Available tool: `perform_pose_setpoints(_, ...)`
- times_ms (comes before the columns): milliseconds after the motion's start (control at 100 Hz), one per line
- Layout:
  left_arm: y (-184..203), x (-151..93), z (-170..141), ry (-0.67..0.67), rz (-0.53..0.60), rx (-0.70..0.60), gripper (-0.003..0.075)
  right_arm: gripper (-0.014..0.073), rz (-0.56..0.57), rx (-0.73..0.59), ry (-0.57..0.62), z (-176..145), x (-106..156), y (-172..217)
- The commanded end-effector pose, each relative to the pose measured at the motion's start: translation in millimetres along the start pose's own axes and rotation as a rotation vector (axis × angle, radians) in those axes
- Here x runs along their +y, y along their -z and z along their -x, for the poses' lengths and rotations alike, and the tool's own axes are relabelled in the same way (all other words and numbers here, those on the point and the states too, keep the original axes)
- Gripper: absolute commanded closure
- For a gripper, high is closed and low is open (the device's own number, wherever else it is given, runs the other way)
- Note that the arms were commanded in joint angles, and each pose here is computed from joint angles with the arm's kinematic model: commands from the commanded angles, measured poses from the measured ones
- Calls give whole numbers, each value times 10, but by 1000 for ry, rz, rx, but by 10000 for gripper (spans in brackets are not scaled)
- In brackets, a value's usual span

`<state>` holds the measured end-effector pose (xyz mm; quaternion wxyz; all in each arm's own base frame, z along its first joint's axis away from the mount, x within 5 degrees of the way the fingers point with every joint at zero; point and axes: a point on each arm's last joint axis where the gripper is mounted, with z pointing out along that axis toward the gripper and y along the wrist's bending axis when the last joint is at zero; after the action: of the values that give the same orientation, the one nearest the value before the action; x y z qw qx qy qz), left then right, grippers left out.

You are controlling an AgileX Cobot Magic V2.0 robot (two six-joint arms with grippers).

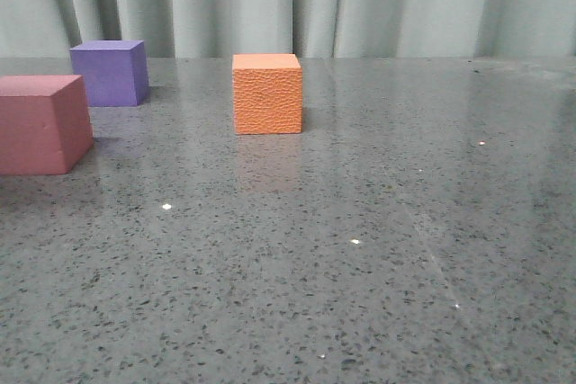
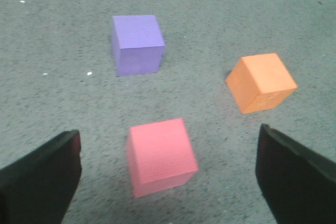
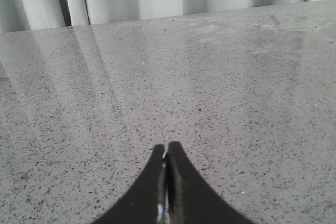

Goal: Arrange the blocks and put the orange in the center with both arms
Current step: 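Move the open left gripper down over the orange cube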

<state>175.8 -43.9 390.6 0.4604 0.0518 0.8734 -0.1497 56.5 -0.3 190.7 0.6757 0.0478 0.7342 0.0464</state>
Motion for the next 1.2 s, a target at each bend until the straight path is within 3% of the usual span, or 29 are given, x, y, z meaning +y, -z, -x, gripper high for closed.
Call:
perform_pose_setpoints(0, -13, -157, 219, 33, -75, -114, 83, 662, 20, -123, 8, 132, 23, 34)
perform_pose_setpoints(140, -287, -394, 331, 21, -123, -89, 102, 662, 20, -123, 8, 132, 23, 34)
perform_pose_setpoints(430, -1076, -1074, 473, -75, -79, -4, 102, 662, 20, -123, 8, 132, 23, 34)
perform_pose_setpoints(740, -1704, -1591, 567, -21, -41, 47, 102, 662, 20, -123, 8, 132, 23, 34)
perform_pose_setpoints(890, -1741, -1747, 567, -35, -82, 34, 102, 662, 20, -123, 8, 132, 23, 34)
perform_pose_setpoints(1190, -1744, -1729, 585, -51, -68, 18, 102, 662, 20, -123, 8, 132, 23, 34)
